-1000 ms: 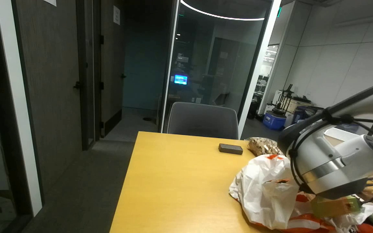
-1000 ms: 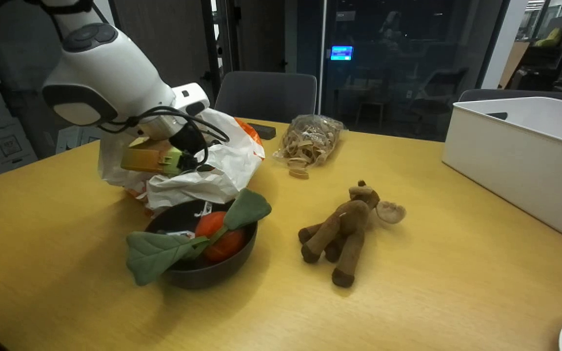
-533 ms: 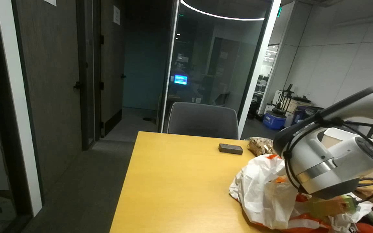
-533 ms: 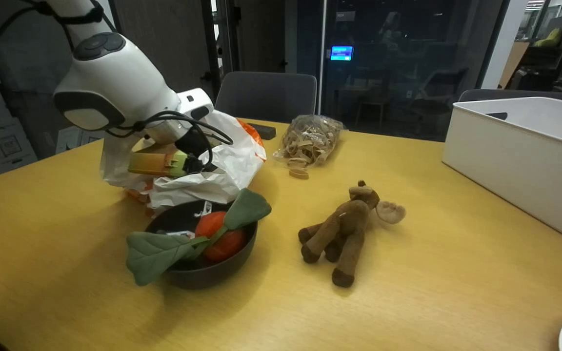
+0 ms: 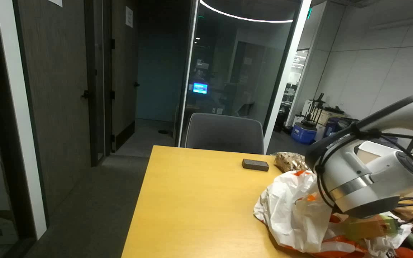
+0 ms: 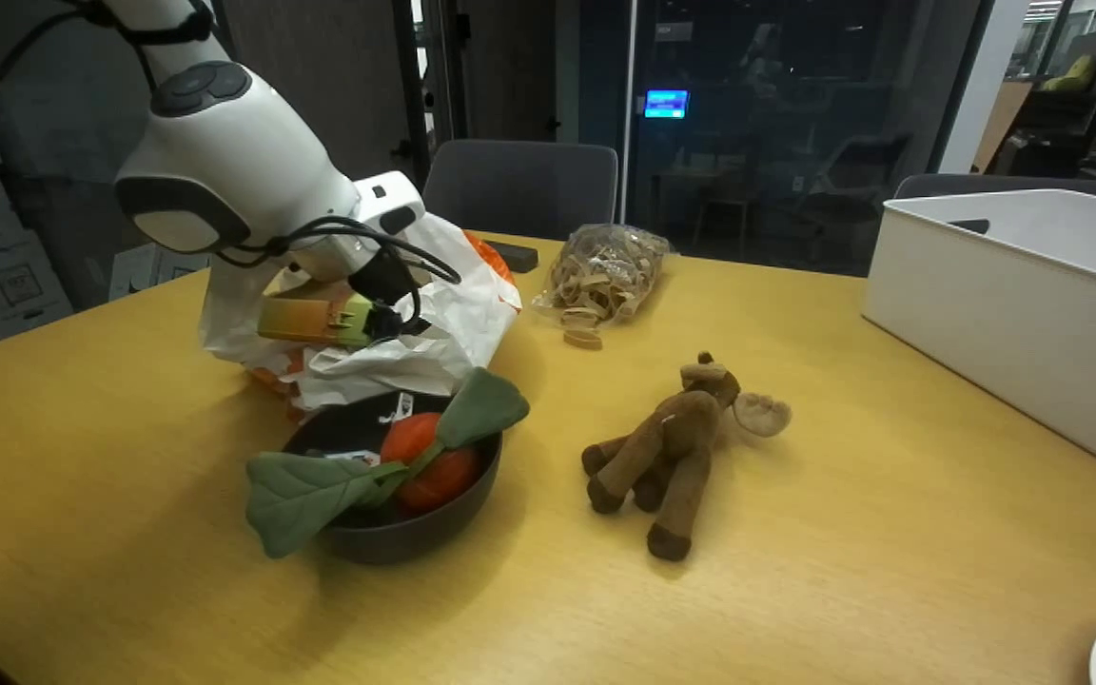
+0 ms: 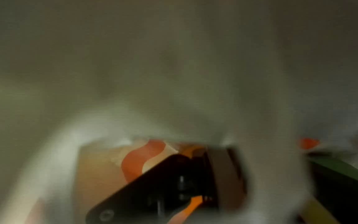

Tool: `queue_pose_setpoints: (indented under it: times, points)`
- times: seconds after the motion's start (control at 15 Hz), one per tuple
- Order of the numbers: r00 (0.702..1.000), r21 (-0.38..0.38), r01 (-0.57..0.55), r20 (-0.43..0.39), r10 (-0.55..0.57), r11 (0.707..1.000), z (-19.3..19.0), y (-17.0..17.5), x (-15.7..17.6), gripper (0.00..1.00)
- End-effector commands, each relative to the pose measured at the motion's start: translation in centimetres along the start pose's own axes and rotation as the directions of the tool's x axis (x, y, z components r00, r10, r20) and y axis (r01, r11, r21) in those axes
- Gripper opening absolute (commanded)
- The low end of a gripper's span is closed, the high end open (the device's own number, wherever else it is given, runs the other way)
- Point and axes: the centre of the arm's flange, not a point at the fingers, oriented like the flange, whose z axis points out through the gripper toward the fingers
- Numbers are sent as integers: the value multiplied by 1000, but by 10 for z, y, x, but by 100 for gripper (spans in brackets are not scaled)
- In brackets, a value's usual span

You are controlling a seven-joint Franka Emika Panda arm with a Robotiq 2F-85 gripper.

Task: Put the radish and orange in the black bowl and put the moose on the table.

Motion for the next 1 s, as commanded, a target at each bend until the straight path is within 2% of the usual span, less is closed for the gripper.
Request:
queue_pose_setpoints:
  times: [0.0,0.2,0.47,0.53,0.67,0.93]
  points:
    - [1000,-28,-1,-6,1,1000,-38,8,37,16]
    - [999,-39,-18,-34,17,999,-53,16,38,19]
    - [999,-35,-15,-48,14,999,-69,18,42,19]
    - [999,-33,-6,-49,5,999,-69,16,43,44]
    - [999,-48,2,-52,-5,999,-63,10,47,47]
    - [998,-8,39,-41,-40,999,-59,-3,52,78]
